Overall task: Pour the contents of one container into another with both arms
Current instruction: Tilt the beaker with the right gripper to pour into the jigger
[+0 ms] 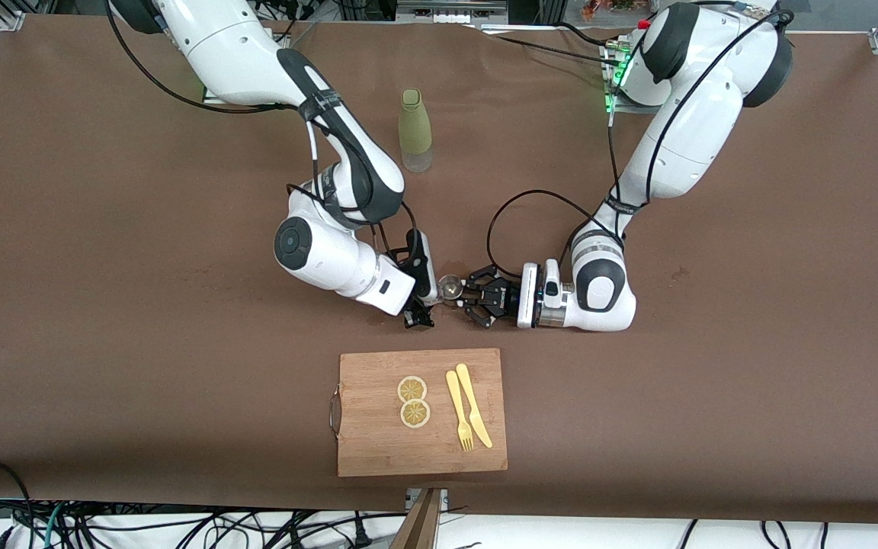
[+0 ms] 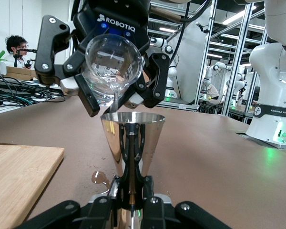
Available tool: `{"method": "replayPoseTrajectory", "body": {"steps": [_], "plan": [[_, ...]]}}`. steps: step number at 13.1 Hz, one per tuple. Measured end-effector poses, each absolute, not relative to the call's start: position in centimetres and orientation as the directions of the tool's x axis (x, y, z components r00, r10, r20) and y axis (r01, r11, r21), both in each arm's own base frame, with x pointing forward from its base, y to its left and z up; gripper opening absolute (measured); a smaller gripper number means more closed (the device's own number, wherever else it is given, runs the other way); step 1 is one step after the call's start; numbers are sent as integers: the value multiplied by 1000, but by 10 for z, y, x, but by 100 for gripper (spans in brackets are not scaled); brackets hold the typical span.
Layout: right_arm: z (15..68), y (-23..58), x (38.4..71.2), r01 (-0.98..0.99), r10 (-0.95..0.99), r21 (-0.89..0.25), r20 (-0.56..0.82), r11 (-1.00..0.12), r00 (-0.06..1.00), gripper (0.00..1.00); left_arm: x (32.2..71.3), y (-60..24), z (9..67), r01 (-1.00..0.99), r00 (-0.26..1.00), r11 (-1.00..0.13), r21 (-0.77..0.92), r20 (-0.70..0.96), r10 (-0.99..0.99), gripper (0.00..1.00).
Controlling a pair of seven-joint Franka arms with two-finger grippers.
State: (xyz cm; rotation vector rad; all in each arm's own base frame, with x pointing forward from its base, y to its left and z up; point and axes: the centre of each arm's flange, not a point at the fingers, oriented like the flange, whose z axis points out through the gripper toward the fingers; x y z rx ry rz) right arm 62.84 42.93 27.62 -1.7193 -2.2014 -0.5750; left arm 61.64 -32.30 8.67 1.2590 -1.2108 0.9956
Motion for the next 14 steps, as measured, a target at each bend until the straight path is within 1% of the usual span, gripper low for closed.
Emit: {"method": "replayPoseTrajectory", "body": {"steps": [5, 9, 13, 14], "plan": [[278, 440, 621, 962, 851, 138, 450, 233, -271, 14, 617, -322, 86, -986, 135, 84, 143, 986, -97, 21], [282, 441, 621, 961, 850, 145, 448, 236, -276, 14, 618, -322, 84, -986, 141, 75, 149, 984, -108, 21], [284, 440, 622, 963, 851, 145, 450, 229, -270, 14, 617, -323, 84, -986, 141, 75, 150, 984, -110, 21], [284, 438, 622, 967, 851, 138, 459, 215, -254, 14, 617, -323, 84, -986, 141, 75, 149, 984, -110, 21]]}}
